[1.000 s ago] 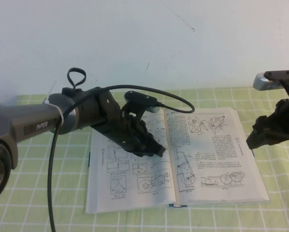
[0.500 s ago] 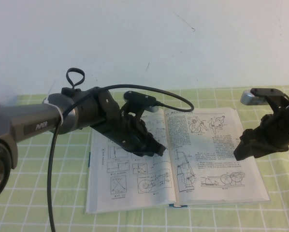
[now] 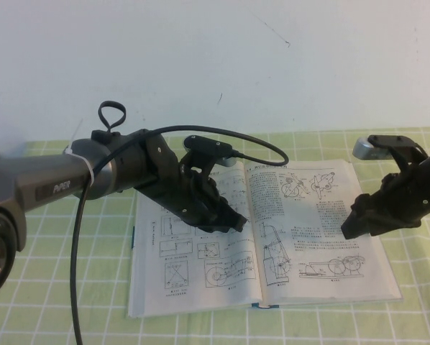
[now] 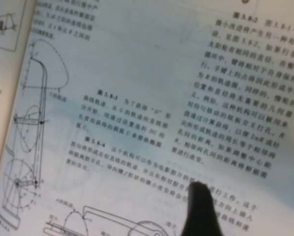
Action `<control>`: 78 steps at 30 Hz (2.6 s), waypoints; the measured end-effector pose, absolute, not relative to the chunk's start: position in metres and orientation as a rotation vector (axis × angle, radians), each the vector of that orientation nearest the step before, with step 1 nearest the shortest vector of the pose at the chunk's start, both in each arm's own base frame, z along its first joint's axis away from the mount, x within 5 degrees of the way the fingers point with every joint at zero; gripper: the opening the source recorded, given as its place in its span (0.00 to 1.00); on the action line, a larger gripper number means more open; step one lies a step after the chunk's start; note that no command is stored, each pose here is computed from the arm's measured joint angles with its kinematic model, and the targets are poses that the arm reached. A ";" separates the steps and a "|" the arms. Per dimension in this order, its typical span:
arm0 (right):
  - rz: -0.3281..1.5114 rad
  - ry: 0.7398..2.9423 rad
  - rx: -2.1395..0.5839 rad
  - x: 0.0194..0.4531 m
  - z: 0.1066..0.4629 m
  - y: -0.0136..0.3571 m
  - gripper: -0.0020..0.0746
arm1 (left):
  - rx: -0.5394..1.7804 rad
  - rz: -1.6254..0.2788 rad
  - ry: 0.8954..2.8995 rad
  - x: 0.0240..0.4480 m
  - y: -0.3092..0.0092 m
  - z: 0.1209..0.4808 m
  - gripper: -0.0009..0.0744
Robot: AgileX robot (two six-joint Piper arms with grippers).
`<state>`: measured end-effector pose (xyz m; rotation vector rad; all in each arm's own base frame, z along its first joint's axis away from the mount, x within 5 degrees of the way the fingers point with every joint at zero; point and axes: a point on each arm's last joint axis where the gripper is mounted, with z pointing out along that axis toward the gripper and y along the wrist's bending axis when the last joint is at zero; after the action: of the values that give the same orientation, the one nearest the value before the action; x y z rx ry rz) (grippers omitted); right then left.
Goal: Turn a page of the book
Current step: Open the closed book
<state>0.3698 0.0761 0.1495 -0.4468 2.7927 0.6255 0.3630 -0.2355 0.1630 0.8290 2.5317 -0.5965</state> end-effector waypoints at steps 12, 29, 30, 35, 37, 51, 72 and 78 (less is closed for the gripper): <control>0.626 2.800 -0.416 0.371 0.146 0.076 0.60 | 0.833 -0.595 2.530 0.363 -0.236 0.163 0.01; 0.720 2.819 -0.255 0.375 0.141 0.077 0.60 | 0.850 -0.590 2.520 0.363 -0.236 0.163 0.01; 0.726 2.814 -0.259 0.375 0.141 0.078 0.60 | 0.851 -0.590 2.520 0.363 -0.236 0.163 0.01; 0.768 2.794 -0.252 0.376 0.140 0.080 0.60 | 0.859 -0.585 2.517 0.363 -0.235 0.163 0.01; 0.790 2.786 -0.243 0.377 0.139 0.081 0.60 | 0.860 -0.584 2.517 0.363 -0.235 0.163 0.01; 0.853 2.767 -0.228 0.377 0.141 0.085 0.60 | 0.862 -0.582 2.516 0.363 -0.235 0.163 0.01; 0.988 2.684 -0.238 0.378 0.147 0.093 0.47 | 0.862 -0.584 2.516 0.363 -0.235 0.163 0.01; 0.989 2.681 -0.258 0.378 0.147 0.093 0.43 | 0.862 -0.584 2.516 0.363 -0.235 0.163 0.01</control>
<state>0.3781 0.0932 0.1474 -0.2582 2.6807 0.9886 0.3631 -0.2354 0.1629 0.8621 2.5157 -0.5841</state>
